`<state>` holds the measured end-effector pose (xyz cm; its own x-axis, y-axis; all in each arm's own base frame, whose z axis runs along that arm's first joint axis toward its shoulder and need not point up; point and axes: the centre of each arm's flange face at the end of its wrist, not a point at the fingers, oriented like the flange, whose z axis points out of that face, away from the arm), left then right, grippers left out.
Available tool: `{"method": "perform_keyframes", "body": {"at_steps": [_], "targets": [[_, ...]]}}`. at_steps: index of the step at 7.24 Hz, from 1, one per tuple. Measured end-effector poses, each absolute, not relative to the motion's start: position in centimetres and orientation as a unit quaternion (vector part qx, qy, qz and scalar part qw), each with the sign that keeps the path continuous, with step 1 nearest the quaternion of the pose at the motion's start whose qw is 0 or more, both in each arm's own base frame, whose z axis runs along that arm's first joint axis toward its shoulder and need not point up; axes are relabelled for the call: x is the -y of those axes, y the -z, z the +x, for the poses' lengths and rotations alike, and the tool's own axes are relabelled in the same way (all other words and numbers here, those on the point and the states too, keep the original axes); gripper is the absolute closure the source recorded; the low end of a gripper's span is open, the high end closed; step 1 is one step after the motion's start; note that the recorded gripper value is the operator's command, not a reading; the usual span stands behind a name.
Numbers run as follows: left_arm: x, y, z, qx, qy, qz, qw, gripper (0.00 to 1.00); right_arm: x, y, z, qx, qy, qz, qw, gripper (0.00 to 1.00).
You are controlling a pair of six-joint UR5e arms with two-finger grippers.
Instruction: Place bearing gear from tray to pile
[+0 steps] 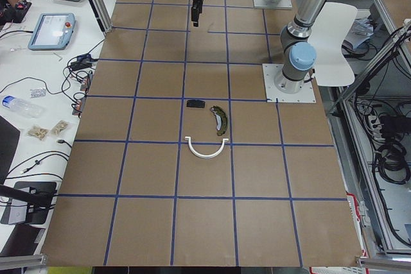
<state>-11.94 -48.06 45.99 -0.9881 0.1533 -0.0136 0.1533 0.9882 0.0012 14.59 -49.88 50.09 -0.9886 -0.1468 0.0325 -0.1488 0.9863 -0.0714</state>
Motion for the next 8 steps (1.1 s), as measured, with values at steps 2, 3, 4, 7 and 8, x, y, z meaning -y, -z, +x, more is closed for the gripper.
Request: {"method": "perform_keyframes", "body": {"at_steps": [2,3,4,7,8], "targets": [[47.8,-46.1,-11.9,-0.997,0.0,0.076,0.007,0.0,49.0,-50.0,13.7,0.996,-0.034,0.086,0.016,0.0],[47.9,-46.1,-11.9,-0.997,0.0,0.076,0.007,0.0,48.8,-49.6,11.5,0.993,-0.029,0.114,0.021,0.0],[47.9,-46.0,-11.9,-0.997,-0.001,0.076,0.007,0.0,48.7,-49.0,7.8,0.991,-0.021,0.133,0.023,0.0],[47.8,-46.1,-11.9,-0.997,-0.001,0.077,0.007,0.0,47.2,-47.3,-6.4,0.99,-0.004,0.141,0.022,0.0],[47.8,-46.0,-11.9,-0.997,-0.001,0.077,0.007,0.0,46.1,-45.8,-12.1,0.991,0.003,0.13,0.015,0.0]]}}
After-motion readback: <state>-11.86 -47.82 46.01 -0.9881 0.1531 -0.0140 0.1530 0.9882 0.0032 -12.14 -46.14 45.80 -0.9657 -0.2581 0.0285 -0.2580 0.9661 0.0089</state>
